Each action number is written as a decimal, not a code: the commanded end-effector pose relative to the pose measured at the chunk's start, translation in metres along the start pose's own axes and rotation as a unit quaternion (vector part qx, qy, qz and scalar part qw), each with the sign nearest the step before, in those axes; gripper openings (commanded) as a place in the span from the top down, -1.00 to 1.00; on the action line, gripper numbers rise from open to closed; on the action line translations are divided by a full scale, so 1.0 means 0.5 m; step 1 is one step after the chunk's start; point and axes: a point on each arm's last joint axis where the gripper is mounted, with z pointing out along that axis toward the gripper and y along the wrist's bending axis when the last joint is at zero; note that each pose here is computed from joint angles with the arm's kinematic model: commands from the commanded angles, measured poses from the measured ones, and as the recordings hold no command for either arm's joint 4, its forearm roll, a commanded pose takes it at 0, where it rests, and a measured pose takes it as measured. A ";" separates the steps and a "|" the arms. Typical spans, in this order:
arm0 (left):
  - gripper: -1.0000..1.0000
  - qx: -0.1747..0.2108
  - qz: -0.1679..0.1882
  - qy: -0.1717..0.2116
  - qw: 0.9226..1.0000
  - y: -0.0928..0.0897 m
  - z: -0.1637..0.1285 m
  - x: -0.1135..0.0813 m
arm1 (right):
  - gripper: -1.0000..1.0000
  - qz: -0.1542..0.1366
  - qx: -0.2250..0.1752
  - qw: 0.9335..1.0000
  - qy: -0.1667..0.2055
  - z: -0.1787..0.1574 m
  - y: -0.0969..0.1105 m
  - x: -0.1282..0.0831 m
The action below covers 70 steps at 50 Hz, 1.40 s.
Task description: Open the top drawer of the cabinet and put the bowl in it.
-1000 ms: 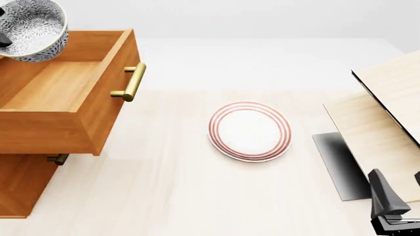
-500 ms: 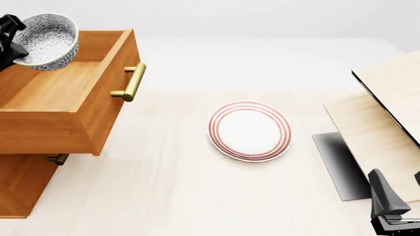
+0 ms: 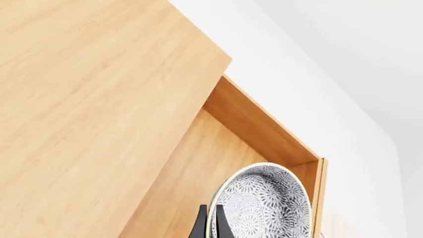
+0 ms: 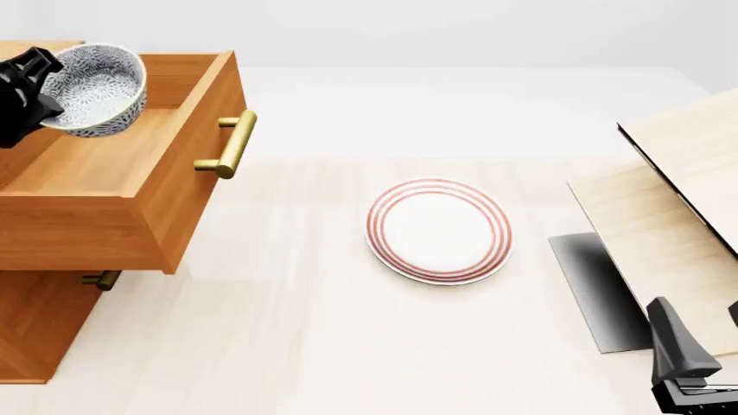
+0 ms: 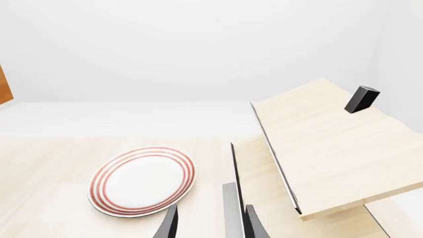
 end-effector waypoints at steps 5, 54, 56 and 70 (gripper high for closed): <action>1.00 -0.003 -0.003 0.005 1.000 0.008 0.028 0.011 | -1.00 0.000 0.000 1.000 0.000 0.000 0.000 0.000; 1.00 -0.025 0.002 0.030 0.999 0.030 0.120 0.032 | -1.00 0.000 0.000 1.000 0.000 0.000 0.000 0.000; 1.00 -0.026 0.002 0.029 0.999 0.030 0.119 0.030 | -1.00 0.000 0.000 1.000 0.000 0.000 0.000 0.000; -1.00 -0.021 0.004 0.020 1.000 0.019 0.091 0.011 | -1.00 0.000 0.000 1.000 0.000 0.000 0.000 0.000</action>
